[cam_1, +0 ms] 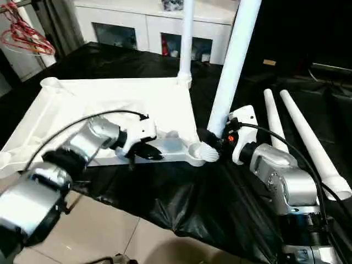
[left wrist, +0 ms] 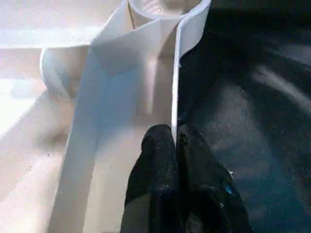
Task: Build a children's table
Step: Pick table leg, then insert table leg to table base
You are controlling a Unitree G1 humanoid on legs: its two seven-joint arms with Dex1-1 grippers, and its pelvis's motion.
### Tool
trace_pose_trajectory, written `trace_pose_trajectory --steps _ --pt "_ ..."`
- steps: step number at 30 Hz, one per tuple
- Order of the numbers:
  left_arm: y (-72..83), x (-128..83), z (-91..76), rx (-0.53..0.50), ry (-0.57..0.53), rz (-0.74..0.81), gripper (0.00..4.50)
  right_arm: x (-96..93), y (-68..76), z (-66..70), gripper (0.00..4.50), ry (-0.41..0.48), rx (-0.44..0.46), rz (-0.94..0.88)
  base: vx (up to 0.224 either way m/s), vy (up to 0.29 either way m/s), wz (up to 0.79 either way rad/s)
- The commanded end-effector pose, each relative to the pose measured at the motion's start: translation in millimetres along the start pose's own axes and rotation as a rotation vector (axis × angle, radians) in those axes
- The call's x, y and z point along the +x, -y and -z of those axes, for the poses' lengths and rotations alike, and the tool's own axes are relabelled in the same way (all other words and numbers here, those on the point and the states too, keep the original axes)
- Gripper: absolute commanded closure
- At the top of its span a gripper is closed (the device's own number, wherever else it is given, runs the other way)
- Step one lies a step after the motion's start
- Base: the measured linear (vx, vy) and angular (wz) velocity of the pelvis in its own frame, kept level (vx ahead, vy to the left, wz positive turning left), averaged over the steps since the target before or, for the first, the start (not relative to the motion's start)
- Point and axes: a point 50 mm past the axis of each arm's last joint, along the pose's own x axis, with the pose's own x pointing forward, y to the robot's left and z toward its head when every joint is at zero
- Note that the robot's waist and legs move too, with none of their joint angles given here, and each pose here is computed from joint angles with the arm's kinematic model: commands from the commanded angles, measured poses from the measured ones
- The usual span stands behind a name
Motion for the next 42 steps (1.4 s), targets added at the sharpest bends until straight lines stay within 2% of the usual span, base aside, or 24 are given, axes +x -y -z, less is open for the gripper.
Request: trace_pose_trajectory --steps 1,8,16,23,27,38,42 --pt "4.7 2 8.6 -0.031 0.025 -0.021 4.5 5.1 -1.6 -6.7 2.61 0.02 -0.045 0.0 0.0 0.0 0.0" --pt "15.2 0 11.2 -0.047 0.076 0.018 4.5 18.5 -3.0 -3.1 2.61 0.017 -0.058 0.02 0.0 0.0 0.0" --pt "21.3 -5 19.8 -0.055 0.018 0.087 4.5 31.2 -0.2 -2.4 2.62 -0.003 -0.089 0.033 0.0 0.0 0.0" --pt "15.4 -8 18.8 -0.063 0.004 0.039 4.5 28.8 -6.6 9.6 2.62 -0.098 -0.087 -0.059 0.0 0.0 0.0" --pt "15.3 -9 19.5 -0.059 -0.004 0.033 4.5 25.9 -7.1 8.4 2.62 -0.089 -0.051 -0.07 0.0 0.0 0.0" --pt "16.5 -10 18.4 -0.057 0.004 0.052 4.5 25.9 -3.9 13.5 2.62 -0.11 -0.046 -0.058 0.0 0.0 0.0" --pt "16.3 -11 18.8 -0.058 0.003 0.055 4.5 27.8 -1.3 14.7 2.62 -0.072 0.006 -0.039 0.0 0.0 0.0"
